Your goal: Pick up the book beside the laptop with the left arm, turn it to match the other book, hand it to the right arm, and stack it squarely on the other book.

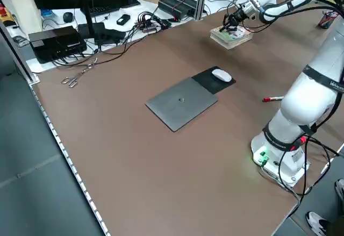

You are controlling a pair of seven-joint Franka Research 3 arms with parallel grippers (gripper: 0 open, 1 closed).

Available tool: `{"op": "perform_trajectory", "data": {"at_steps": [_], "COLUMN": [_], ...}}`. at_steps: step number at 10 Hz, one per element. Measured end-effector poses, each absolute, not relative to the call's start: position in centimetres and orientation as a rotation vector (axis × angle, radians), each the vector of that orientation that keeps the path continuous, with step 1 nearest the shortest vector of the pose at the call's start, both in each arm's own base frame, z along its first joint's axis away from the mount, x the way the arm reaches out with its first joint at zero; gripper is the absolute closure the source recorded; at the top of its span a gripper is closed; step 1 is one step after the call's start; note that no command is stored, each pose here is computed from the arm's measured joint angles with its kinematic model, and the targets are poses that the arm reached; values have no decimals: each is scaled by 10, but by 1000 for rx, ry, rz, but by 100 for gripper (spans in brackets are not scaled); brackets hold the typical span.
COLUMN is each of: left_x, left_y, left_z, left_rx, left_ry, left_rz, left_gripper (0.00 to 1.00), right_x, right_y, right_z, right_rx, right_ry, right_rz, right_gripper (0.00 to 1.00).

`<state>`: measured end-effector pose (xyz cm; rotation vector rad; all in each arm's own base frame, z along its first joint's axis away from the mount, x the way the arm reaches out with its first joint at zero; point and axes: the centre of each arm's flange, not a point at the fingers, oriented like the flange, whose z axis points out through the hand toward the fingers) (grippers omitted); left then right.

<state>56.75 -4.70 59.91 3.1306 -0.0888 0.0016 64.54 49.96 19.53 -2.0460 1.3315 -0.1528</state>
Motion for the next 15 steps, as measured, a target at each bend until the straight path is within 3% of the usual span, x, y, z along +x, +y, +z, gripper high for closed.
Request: {"op": "perform_trajectory", "data": {"at_steps": [12, 15], "left_x": [568, 568], "left_y": [-47, -47], "left_z": [598, 598], "left_rx": [3131, 3131], "left_ry": [-67, -67], "left_rz": [-1, -1], "left_gripper": [0, 0], "right_x": [646, 652], "right_y": [503, 505], "right_z": [202, 229], "right_rx": [-2052, -2069], "right_ry": [1324, 1322], "right_rz": [-147, -121], "right_gripper": [98, 99]}}
